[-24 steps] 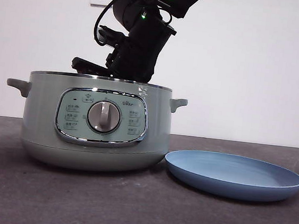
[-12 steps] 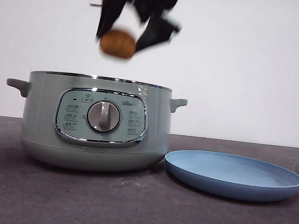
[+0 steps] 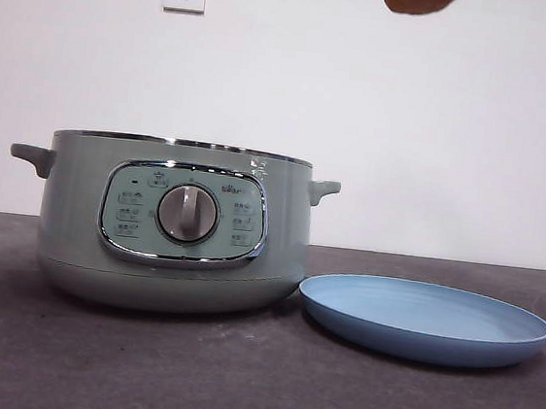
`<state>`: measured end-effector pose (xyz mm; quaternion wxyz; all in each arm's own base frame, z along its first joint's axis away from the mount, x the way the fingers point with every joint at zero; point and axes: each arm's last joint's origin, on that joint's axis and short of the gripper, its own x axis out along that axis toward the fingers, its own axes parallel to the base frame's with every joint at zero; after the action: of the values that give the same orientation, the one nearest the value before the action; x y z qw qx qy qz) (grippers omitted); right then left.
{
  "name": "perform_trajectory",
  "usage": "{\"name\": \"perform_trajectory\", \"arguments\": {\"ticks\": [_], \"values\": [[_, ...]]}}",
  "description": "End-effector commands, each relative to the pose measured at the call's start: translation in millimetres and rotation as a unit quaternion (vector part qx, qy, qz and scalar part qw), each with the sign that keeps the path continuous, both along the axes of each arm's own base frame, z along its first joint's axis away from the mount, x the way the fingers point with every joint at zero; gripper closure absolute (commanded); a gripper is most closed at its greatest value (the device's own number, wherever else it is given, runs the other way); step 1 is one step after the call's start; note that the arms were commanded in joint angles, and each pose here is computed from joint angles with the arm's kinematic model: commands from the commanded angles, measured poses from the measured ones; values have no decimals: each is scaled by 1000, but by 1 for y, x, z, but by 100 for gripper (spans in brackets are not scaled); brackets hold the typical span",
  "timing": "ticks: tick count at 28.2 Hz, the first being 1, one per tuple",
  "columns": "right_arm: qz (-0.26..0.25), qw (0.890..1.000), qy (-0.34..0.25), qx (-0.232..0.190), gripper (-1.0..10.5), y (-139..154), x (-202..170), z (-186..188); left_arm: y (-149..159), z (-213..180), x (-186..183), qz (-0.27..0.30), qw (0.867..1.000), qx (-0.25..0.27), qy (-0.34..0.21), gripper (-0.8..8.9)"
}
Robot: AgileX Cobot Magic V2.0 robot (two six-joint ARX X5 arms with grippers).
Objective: Take the potato out from the steamer,put the potato on the plate,close the lid
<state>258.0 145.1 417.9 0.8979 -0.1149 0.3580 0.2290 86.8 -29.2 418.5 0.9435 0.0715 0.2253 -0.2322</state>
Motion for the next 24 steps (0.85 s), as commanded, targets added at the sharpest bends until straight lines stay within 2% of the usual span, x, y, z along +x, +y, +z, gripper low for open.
{"name": "perform_trajectory", "arguments": {"ticks": [1,5,9,14,24], "values": [[-4,1000,19,-15,967,-5,4,-15,1,8,-4,-5,999,-9,-33,822],[-16,998,46,-27,967,-9,13,-47,1,8,-4,-5,999,-9,-33,822],[-8,997,82,-6,967,-10,22,-93,1,8,-4,-5,999,-9,-33,822],[-18,994,104,-13,966,-12,22,-151,1,8,-4,-5,999,-9,-33,822],[-44,993,106,3,966,-18,22,-217,-1,7,3,-5,1000,-6,-22,822]]}}
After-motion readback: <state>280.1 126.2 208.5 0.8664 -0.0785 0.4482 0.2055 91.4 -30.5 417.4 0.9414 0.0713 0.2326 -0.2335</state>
